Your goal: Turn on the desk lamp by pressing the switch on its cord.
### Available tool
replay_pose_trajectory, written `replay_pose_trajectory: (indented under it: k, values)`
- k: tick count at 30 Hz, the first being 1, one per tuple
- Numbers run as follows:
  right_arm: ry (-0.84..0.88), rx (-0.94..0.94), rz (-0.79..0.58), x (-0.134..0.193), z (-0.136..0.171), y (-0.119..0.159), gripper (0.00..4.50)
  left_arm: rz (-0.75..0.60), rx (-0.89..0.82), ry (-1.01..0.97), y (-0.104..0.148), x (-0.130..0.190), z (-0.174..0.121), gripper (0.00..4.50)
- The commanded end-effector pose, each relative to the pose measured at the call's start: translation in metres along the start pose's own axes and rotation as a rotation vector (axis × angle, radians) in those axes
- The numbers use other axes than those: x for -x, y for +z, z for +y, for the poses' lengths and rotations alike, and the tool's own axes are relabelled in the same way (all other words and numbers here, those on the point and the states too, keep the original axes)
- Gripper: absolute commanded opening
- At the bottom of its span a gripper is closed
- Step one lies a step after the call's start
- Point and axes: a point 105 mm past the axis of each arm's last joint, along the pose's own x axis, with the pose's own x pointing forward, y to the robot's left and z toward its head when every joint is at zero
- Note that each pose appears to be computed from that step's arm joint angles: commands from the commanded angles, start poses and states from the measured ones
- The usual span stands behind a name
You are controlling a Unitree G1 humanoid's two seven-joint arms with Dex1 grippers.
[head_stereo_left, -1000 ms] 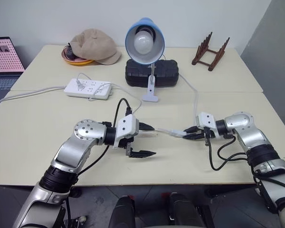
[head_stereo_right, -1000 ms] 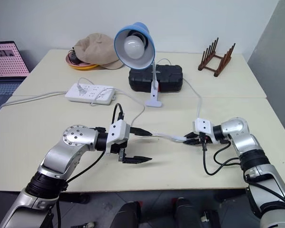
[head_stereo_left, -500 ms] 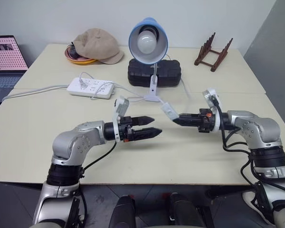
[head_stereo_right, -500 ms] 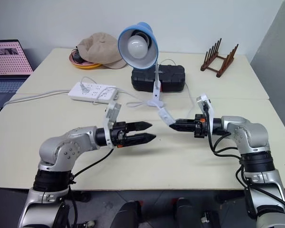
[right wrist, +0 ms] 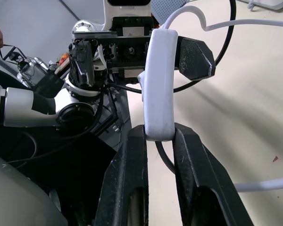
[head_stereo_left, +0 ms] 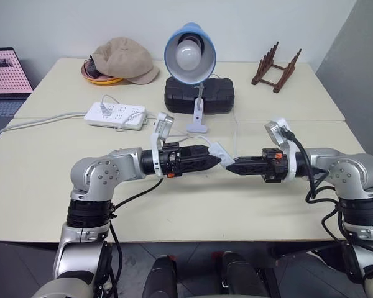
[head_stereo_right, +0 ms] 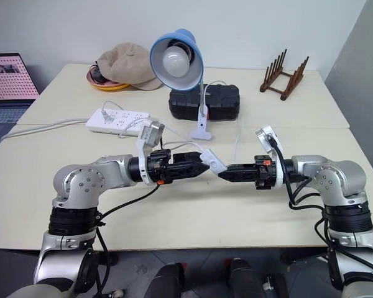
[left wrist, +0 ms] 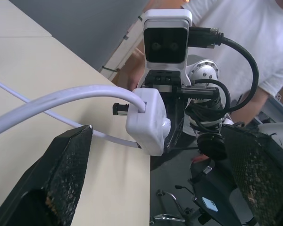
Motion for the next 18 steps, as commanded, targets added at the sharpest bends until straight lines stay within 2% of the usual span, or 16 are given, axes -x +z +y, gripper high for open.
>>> replay_pose_trajectory:
  k: [1, 8, 18]
  values:
    - [0.027, 0.039, -0.013, 0.0016, 0.0108, 0.0068, 0.37, -0.014, -0.027, -0.051, 0.0071, -0.0057, -0.0097, 4.31]
    - [0.037, 0.041, -0.011, -0.0003, 0.0135, 0.0077, 0.37, -0.007, -0.036, -0.070, 0.0046, -0.0065, -0.0128, 3.07]
    - [0.044, 0.041, -0.005, -0.0020, 0.0144, 0.0074, 0.37, -0.008, -0.028, -0.075, 0.0025, -0.0058, -0.0146, 0.97]
